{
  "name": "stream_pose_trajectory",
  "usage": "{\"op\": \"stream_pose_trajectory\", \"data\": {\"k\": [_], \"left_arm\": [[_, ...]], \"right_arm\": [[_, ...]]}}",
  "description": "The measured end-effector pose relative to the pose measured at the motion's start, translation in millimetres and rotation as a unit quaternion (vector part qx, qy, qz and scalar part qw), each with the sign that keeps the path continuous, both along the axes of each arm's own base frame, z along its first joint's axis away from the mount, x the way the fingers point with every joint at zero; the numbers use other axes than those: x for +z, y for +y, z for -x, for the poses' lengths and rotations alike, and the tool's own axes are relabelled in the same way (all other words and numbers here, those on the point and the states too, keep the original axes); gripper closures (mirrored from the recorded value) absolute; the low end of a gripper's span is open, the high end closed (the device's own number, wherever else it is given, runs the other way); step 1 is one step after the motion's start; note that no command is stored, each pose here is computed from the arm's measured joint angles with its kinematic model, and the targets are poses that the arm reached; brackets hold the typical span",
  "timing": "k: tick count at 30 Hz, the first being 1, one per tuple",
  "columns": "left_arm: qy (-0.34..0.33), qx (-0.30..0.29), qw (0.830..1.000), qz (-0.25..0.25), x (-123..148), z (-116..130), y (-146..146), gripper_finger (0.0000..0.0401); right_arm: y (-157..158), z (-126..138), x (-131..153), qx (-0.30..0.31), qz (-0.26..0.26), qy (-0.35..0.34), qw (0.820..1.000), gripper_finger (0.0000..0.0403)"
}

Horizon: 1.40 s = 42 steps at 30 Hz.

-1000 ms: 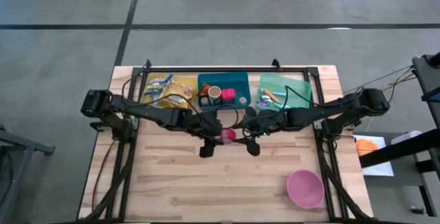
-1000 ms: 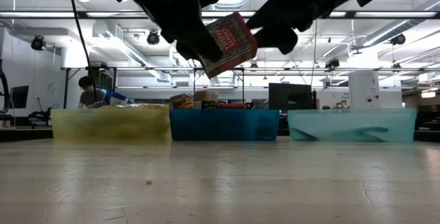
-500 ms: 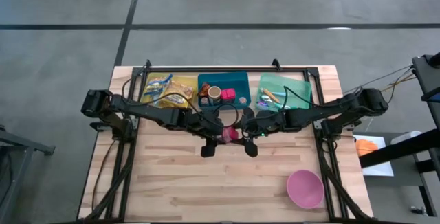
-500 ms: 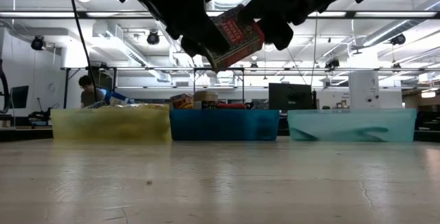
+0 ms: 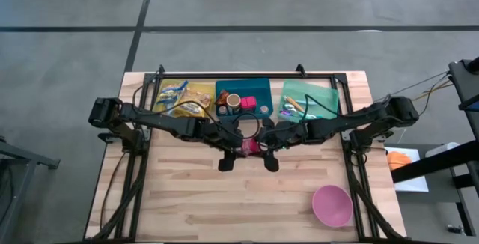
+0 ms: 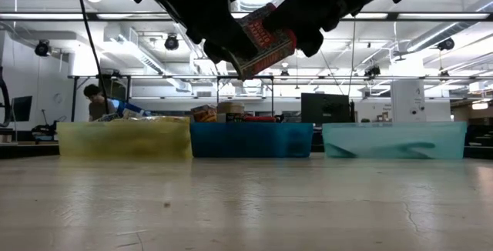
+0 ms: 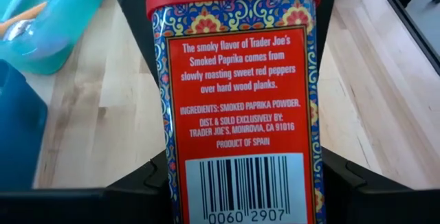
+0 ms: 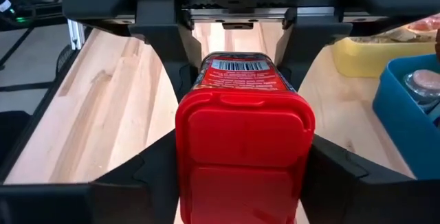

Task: Pick & Place Food Item
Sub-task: Put the red seasoning can into the blue bin

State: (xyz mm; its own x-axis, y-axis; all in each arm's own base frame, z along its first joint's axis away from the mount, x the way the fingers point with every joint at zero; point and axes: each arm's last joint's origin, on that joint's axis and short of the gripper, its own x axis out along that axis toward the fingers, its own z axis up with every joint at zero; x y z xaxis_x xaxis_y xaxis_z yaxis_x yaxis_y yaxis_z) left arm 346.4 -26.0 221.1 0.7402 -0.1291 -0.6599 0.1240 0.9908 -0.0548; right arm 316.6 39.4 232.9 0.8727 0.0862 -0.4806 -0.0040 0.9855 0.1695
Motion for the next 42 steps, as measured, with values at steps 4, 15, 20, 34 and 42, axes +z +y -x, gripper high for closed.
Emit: {"op": "stream_pose_trajectory", "data": {"k": [4,15,20,34,42], "left_arm": [[-0.002,-0.002,1.000,-0.003,0.5,-0.1,0.0,0.0195],[0.002,0.010,1.000,0.013,2.5,1.7,0.0,0.0112],[0.003,0.022,1.000,0.020,4.7,3.3,0.4,0.0032],[0.071,0.166,0.983,0.004,24.6,55.4,10.6,0.0005],[-0.041,0.175,0.983,0.040,26.4,82.4,15.2,0.0004]], "right_arm": [[0.0,0.2,0.7,0.000,0.000,0.003,1.000,0.0193],[-0.2,3.1,-2.0,0.002,0.003,0.021,1.000,0.0193],[-3.8,4.0,0.1,-0.010,-0.005,0.021,1.000,0.0193],[-60.7,12.6,73.3,-0.141,0.048,0.137,0.979,0.0193],[-130.6,25.3,113.5,-0.197,0.019,0.195,0.961,0.0193]]}}
